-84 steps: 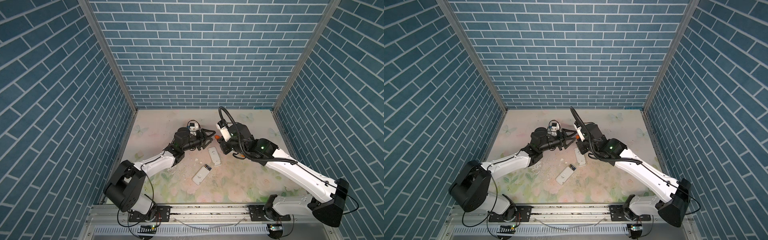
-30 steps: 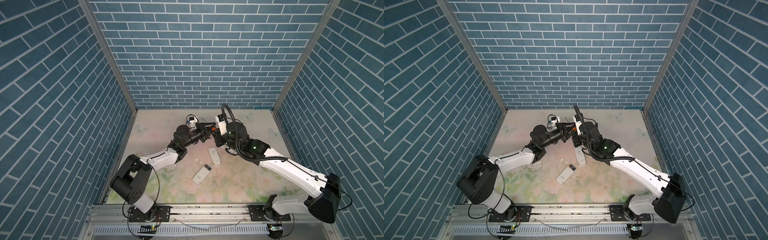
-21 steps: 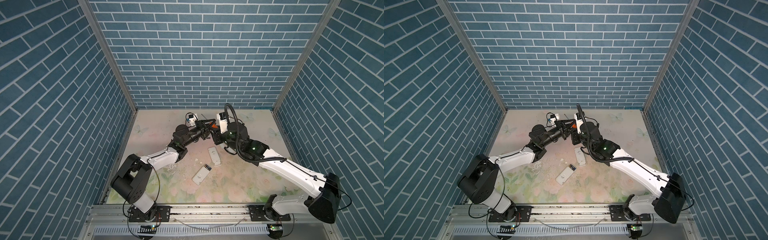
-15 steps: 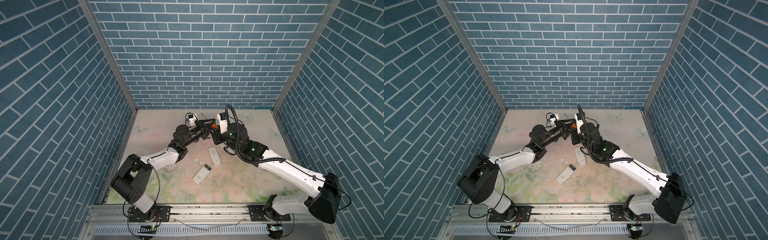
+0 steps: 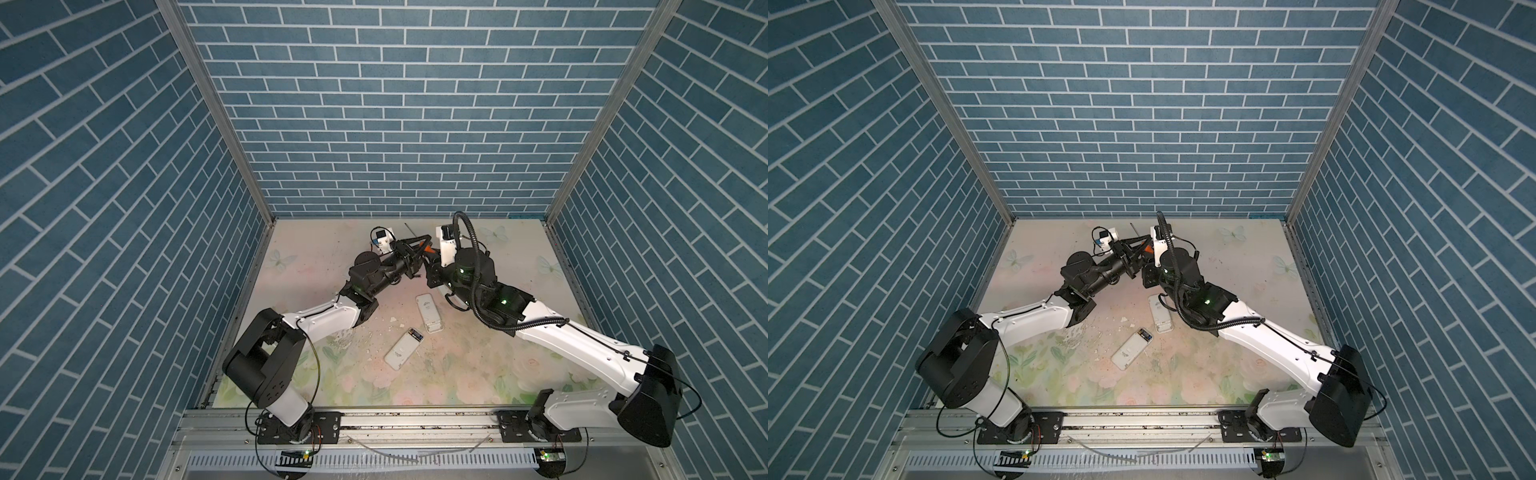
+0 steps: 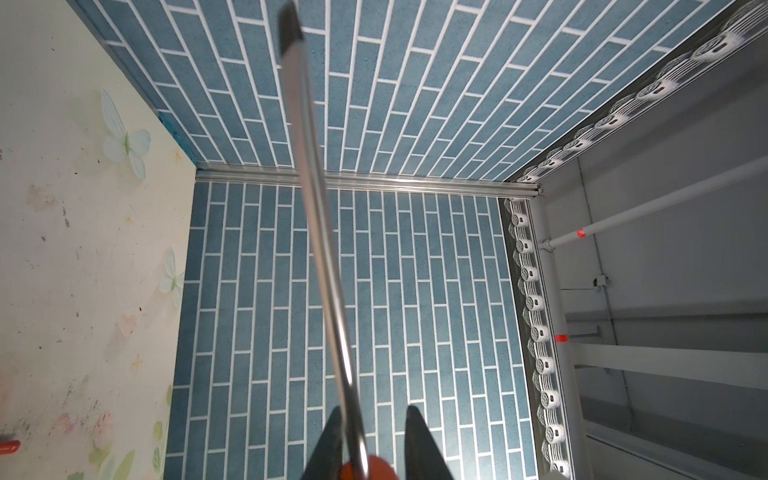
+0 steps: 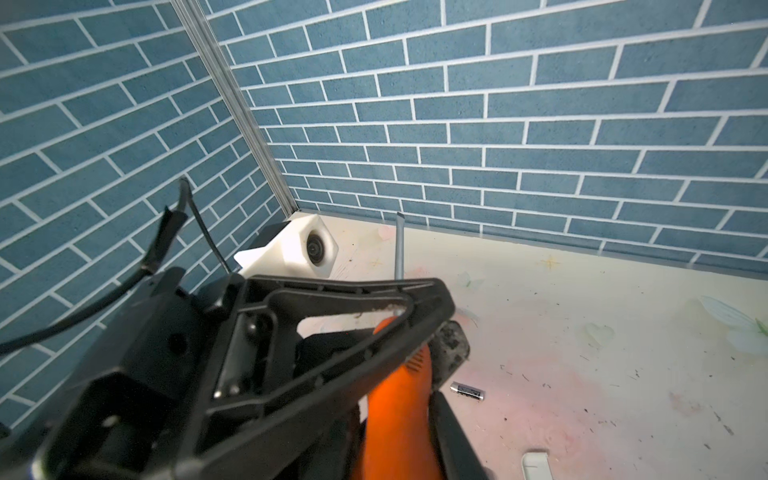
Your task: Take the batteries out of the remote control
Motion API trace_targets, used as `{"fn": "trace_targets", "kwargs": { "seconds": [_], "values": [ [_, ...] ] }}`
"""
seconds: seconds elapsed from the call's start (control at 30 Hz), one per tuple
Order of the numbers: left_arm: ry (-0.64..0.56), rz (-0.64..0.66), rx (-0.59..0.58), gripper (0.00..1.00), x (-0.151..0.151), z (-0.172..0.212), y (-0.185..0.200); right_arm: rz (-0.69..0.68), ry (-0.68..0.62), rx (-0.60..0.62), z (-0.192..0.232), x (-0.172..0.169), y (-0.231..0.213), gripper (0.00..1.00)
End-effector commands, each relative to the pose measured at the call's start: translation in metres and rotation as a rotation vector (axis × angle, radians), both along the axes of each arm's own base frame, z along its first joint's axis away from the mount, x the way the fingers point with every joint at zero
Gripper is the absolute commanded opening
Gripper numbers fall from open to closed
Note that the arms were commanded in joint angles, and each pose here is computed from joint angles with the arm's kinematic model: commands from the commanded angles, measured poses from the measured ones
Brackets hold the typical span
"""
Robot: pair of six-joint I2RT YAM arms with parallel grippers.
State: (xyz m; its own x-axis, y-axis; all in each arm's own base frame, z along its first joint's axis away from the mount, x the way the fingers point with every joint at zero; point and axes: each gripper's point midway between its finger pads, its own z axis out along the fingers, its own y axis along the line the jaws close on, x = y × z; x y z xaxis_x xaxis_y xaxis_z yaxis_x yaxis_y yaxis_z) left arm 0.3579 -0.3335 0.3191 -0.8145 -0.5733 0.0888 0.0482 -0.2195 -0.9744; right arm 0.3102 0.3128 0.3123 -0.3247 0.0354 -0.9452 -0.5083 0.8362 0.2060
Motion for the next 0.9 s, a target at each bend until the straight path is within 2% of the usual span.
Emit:
{"fn": "trace_targets", "kwargs": {
  "seconds": [0.0,0.2,0.23,0.4,0.5,0.57,0.73,0.87],
  "values": [
    [-0.068,-0.218,-0.006,0.00,-0.054,0.009,-0.034,-0.053,-0.084,0.064,0.021,0.018,-0.003,0.00],
    [-0.056,-0.207,0.028,0.00,-0.055,-0.007,-0.031,-0.005,-0.057,0.013,0.020,0.009,-0.004,0.00],
    [-0.058,-0.204,0.039,0.04,-0.055,-0.009,-0.030,0.008,-0.043,-0.003,0.018,0.006,-0.004,0.00],
    [-0.070,-0.144,0.156,0.41,-0.048,-0.027,-0.015,0.043,0.060,-0.116,0.003,-0.012,-0.018,0.00],
    [-0.078,-0.096,0.256,0.55,-0.048,-0.039,0.001,0.044,0.123,-0.176,-0.004,-0.026,-0.033,0.00],
    [-0.078,-0.060,0.313,0.61,-0.051,-0.047,0.016,0.048,0.172,-0.216,-0.007,-0.036,-0.043,0.00],
    [-0.045,-0.030,0.495,0.65,-0.076,-0.079,0.048,0.067,0.273,-0.303,-0.014,-0.061,-0.068,0.00],
    [0.032,-0.039,0.761,0.67,-0.106,-0.118,0.085,0.123,0.381,-0.398,-0.027,-0.087,-0.083,0.00]
  ]
}}
